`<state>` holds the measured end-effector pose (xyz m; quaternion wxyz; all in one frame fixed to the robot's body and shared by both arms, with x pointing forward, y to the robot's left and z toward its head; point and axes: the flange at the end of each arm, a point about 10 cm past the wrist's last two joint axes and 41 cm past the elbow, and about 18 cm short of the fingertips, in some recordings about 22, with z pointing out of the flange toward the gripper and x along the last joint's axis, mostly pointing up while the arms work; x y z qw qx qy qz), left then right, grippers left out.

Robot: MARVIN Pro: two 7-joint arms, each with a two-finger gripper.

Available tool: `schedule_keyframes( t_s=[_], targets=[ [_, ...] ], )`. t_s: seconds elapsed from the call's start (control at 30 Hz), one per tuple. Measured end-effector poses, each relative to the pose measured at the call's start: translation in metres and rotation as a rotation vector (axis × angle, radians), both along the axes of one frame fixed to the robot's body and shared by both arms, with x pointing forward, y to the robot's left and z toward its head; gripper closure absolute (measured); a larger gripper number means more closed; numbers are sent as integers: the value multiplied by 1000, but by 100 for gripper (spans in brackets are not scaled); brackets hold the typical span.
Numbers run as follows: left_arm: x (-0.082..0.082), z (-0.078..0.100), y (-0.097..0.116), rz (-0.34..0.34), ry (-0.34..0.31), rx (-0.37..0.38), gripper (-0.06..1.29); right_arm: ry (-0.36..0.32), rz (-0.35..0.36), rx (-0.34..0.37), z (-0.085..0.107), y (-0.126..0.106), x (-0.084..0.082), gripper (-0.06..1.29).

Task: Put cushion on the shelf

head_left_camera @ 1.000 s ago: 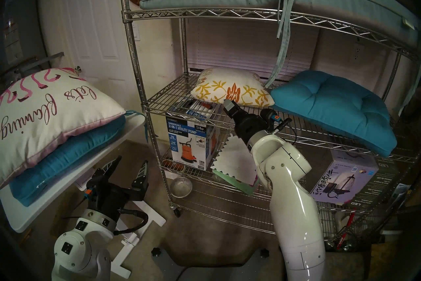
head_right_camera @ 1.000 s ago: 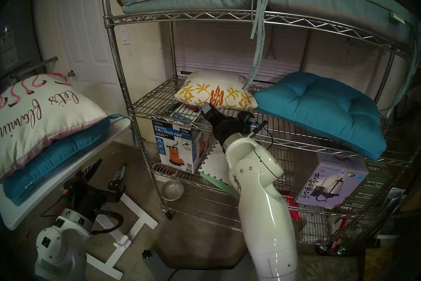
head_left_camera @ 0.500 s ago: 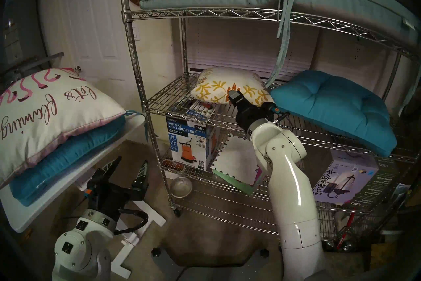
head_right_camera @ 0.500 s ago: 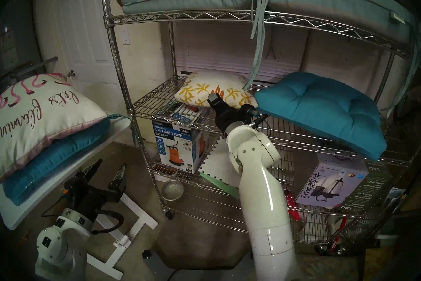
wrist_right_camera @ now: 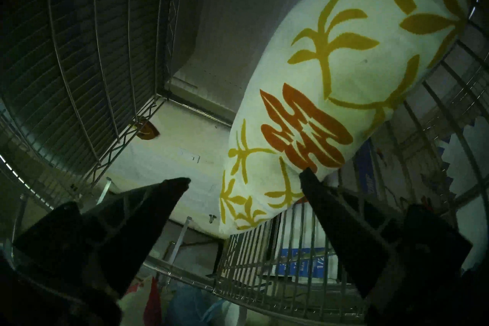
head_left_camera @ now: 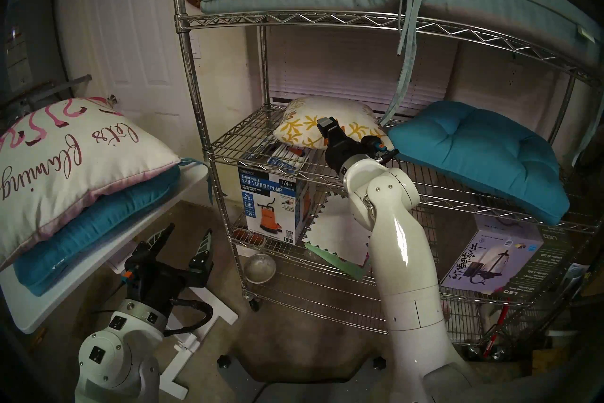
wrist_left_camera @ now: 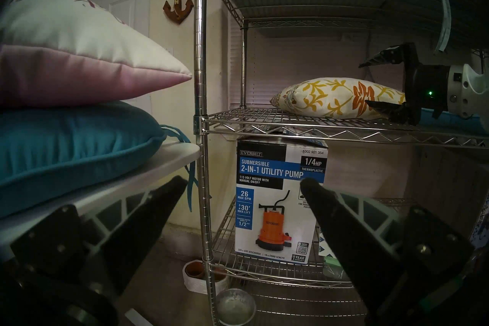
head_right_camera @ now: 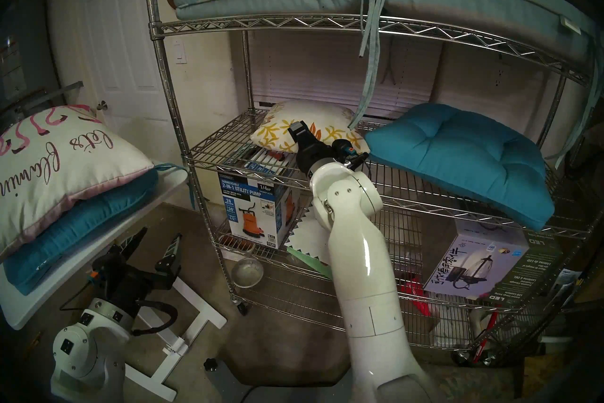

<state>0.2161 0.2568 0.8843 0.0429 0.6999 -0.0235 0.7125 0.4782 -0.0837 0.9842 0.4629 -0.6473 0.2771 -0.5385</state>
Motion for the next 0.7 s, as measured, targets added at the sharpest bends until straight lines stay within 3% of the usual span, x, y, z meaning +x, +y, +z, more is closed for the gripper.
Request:
schedule_keyframes(
  t_s=[0.27, 0.7],
  targets=[
    [0, 0, 0, 0, -1, 0, 1, 54, -55, -83, 4, 3, 17, 1],
    [1, 0, 0, 0, -2, -1, 1, 61, -129, -329, 35, -9, 34, 1]
  ],
)
